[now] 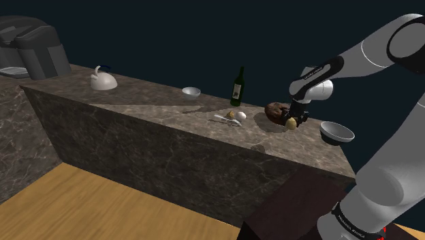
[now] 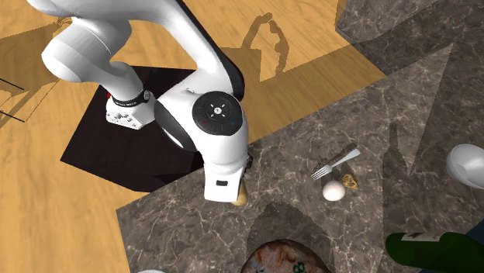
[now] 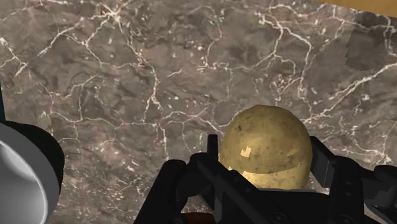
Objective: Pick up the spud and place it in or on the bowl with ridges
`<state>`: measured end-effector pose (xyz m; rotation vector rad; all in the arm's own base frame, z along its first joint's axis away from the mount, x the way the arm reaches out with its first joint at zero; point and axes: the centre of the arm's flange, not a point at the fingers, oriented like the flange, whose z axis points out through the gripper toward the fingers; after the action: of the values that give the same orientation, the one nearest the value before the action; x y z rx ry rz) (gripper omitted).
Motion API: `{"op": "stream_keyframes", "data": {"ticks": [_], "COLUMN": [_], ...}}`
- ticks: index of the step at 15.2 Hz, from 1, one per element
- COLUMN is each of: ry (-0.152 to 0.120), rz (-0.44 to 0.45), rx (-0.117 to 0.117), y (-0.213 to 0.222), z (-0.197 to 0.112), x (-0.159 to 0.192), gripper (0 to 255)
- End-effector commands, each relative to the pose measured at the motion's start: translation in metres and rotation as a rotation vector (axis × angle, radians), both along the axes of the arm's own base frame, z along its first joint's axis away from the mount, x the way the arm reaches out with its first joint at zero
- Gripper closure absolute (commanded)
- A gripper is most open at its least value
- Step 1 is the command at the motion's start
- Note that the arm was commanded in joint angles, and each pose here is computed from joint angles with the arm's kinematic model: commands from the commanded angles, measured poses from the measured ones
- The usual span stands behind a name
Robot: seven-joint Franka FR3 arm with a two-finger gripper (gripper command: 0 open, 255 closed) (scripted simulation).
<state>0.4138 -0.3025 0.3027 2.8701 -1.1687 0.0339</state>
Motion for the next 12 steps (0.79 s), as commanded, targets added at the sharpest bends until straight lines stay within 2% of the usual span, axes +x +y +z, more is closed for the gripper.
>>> {"op": "stream_keyframes", "data": {"ticks": [1,9,12], "ry": [0.000,0.000,0.000], "rz": [0.000,0.000,0.000], "rx": [0.000,0.000,0.000], "y": [0.000,0.000,-0.034], "z": [0.010,0.050,0.050], "x": [-0.001,-0.001,-0.021], "gripper": [255,255,255]}}
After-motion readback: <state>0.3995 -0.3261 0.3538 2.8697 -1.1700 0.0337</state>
